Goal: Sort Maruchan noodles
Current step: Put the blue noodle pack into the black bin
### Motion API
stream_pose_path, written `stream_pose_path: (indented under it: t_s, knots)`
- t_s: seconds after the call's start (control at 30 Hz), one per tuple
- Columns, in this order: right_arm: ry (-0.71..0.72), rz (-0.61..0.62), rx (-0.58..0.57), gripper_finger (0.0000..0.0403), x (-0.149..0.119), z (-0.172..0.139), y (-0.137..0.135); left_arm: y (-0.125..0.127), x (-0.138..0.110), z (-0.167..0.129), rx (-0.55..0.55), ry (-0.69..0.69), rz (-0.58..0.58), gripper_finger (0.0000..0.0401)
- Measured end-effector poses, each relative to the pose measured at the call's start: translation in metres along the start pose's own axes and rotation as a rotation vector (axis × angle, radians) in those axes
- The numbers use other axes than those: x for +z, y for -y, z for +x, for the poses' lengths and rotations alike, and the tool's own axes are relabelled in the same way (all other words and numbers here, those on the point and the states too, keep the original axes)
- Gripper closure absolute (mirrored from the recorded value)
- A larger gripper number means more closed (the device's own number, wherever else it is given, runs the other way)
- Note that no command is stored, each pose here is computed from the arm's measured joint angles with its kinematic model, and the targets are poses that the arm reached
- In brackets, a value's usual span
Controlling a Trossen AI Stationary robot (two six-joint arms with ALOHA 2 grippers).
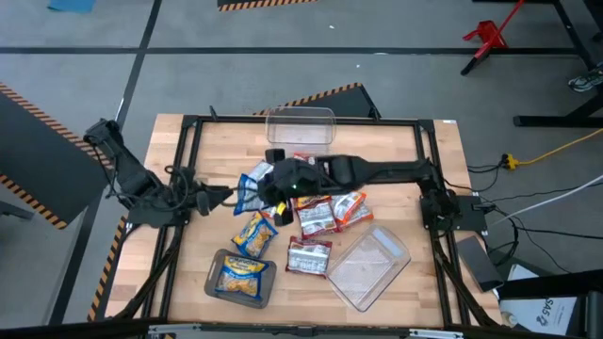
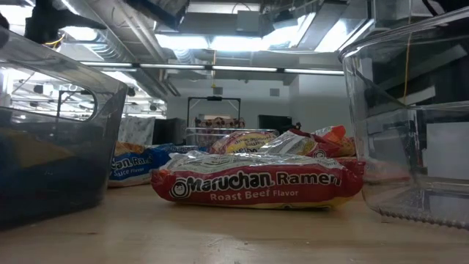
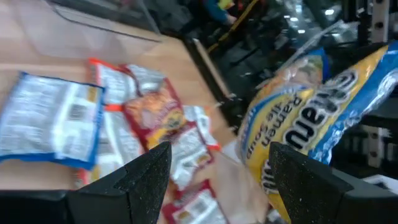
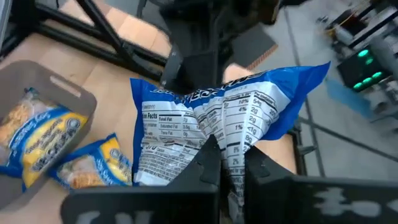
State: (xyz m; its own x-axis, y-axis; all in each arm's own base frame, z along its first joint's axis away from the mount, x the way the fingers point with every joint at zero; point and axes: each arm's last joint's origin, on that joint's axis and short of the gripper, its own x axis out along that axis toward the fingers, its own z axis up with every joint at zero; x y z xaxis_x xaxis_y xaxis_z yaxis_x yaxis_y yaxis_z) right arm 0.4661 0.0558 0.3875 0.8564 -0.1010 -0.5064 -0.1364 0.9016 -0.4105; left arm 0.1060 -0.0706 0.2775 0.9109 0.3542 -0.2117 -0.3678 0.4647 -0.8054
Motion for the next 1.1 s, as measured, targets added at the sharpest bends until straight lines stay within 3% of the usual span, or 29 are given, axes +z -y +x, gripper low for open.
stream_pose_path:
  t_s: [0.2,0.33,0.47,0.73,1.1]
  knots:
    - [0.024,0.017,0.014,0.04,0.007,-0.004,-0.015,-0.003,-0.018,0.005,-0.093,0.025,-0.08,0.0138]
    - [0.032,-0.013,-0.009,0.0398,0.012,-0.006,-0.023,-0.004,-0.021,0.006,-0.138,0.082,-0.223,0.0138]
    - [0.072,-0.146,-0.058,0.04,0.022,-0.014,-0.036,-0.003,-0.02,0.006,-0.187,0.119,-0.433,0.0138]
    - [0.156,-0.46,-0.281,0.04,0.05,-0.033,-0.065,0.006,-0.01,0.002,-0.301,0.128,-0.737,0.0138]
    - [0.206,-0.58,-0.499,0.04,0.066,-0.041,-0.054,0.018,0.006,-0.001,-0.485,0.035,-0.948,0.0138]
